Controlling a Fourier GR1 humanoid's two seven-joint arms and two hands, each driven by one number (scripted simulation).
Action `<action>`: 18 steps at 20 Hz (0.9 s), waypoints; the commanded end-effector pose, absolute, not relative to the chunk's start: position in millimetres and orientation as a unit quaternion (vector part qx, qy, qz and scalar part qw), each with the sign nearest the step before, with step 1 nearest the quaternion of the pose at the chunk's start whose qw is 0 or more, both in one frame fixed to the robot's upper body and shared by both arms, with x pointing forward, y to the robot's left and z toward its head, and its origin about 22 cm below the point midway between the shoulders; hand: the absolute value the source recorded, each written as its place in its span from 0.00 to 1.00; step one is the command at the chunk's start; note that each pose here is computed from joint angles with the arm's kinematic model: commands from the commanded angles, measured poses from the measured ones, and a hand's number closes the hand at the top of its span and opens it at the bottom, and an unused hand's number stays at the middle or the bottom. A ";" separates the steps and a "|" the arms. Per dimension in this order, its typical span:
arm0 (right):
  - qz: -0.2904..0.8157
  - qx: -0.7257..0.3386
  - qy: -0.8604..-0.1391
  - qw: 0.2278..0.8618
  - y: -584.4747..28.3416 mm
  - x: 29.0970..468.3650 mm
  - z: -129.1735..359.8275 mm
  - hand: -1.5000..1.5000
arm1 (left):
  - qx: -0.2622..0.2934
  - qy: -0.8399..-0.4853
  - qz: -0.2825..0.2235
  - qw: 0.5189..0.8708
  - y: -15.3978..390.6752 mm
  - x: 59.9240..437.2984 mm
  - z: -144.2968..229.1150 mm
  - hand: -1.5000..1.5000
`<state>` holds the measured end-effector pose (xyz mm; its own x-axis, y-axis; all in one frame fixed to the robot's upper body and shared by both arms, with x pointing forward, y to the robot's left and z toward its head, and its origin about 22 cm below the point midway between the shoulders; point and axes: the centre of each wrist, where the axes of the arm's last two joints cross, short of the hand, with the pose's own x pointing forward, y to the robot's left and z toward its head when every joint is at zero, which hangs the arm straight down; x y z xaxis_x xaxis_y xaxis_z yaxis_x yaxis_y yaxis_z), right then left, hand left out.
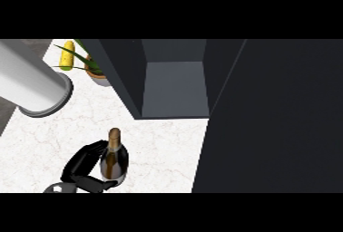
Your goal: Pick up the wine, place it into the cabinet and close the cabinet
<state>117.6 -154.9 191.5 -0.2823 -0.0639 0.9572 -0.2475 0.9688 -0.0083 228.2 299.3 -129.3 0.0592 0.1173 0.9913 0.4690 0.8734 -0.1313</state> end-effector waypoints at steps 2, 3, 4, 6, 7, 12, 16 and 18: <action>0.064 0.106 -0.821 0.557 -162.2 83.4 207.7 0.00 | -0.255 -0.701 -0.127 0.654 305.2 226.2 -129.0 1.00; 0.060 0.100 -0.820 0.560 -167.2 79.4 207.3 0.00 | -0.248 -0.705 -0.119 0.654 289.7 214.0 -140.1 1.00; 0.060 0.101 -0.821 0.558 -166.4 85.6 207.8 0.00 | -0.256 -0.710 -0.132 0.642 315.4 217.9 -128.4 1.00; 0.064 0.100 -0.819 0.562 -170.3 80.6 210.6 0.00 | -0.200 -0.727 -0.090 0.650 299.2 207.7 -137.6 1.00; 0.067 0.098 -0.823 0.556 -169.9 86.7 210.2 0.00 | -0.175 -0.738 -0.066 0.649 301.7 207.3 -140.5 1.00; 0.065 0.108 -0.817 0.562 -173.4 82.1 212.2 0.00 | -0.086 -0.755 0.029 0.649 284.8 230.2 -130.7 1.00; 0.063 0.095 -0.823 0.557 -169.0 79.6 209.4 0.00 | -0.111 -0.756 0.013 0.645 293.1 228.9 -119.0 1.00; 0.051 0.092 -0.824 0.557 -174.4 81.8 209.6 0.00 | -0.129 -0.757 -0.002 0.640 285.5 214.5 -120.3 1.00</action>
<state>113.8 -159.1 185.8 -0.2900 -0.0525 0.9556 -0.2173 0.9760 -0.0123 216.3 287.6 -129.8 -0.1325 0.1677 0.9769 0.1655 0.9755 -0.1450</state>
